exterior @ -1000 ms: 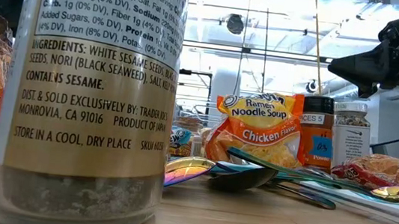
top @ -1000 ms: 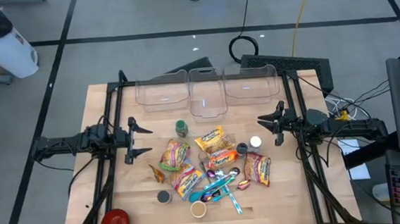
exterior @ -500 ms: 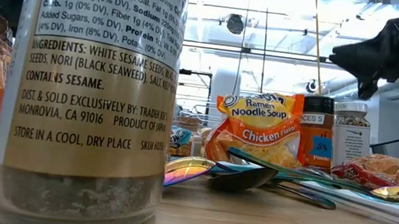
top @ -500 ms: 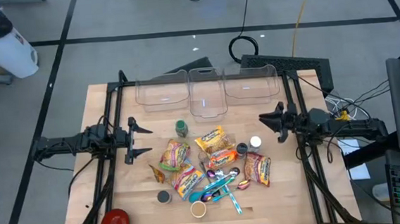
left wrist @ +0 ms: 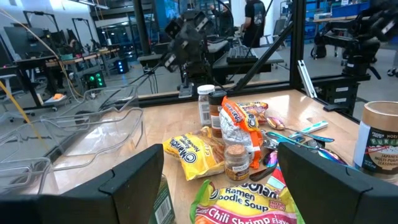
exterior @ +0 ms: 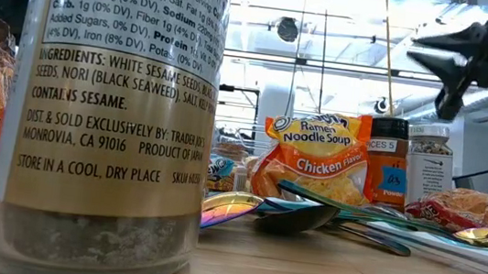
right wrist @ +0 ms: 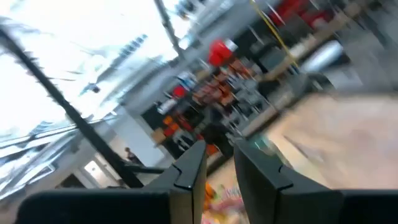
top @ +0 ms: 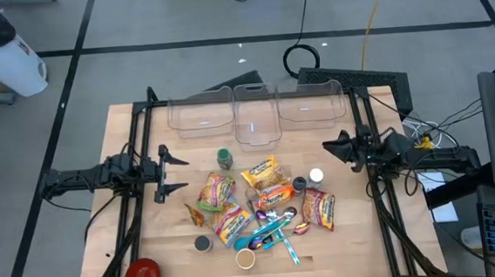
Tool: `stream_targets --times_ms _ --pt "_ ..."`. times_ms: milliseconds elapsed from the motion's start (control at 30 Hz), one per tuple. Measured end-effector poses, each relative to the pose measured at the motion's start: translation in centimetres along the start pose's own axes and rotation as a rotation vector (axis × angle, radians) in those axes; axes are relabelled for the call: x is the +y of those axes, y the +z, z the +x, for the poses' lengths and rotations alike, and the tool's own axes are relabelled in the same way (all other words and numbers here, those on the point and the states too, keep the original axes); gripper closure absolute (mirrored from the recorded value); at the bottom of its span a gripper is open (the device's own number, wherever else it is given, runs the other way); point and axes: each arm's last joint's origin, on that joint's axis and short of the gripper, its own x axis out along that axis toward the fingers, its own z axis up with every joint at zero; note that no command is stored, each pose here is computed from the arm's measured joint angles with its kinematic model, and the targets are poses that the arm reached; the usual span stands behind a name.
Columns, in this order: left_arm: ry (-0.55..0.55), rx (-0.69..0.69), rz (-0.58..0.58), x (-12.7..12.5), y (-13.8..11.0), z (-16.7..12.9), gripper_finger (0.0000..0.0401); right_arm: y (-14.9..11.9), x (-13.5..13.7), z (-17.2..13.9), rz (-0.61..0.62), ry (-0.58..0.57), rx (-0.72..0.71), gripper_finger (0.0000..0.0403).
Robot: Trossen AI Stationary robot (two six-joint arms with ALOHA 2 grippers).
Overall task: Pick & Place Food Item
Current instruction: Put the white seasoning bottle into the right transparent bin
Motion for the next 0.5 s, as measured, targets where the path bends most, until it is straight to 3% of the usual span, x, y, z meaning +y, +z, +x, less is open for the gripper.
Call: stream_targets --times_ms 133,233,400,500 --pt "0.0 0.0 0.0 0.0 0.0 0.0 0.0077 0.4 0.5 0.0 -0.169 0.071 -0.033 0.0323" --pt "0.0 0.0 0.0 0.0 0.0 0.0 0.0077 0.6 0.7 0.1 -0.24 0.11 -0.05 0.0297" --pt "0.0 0.0 0.0 0.0 0.0 0.0 0.0077 0.5 0.9 0.3 -0.295 0.168 -0.017 0.0214" --pt "0.0 0.0 0.0 0.0 0.0 0.0 0.0077 -0.3 0.3 0.7 -0.328 0.109 0.088 0.0157"
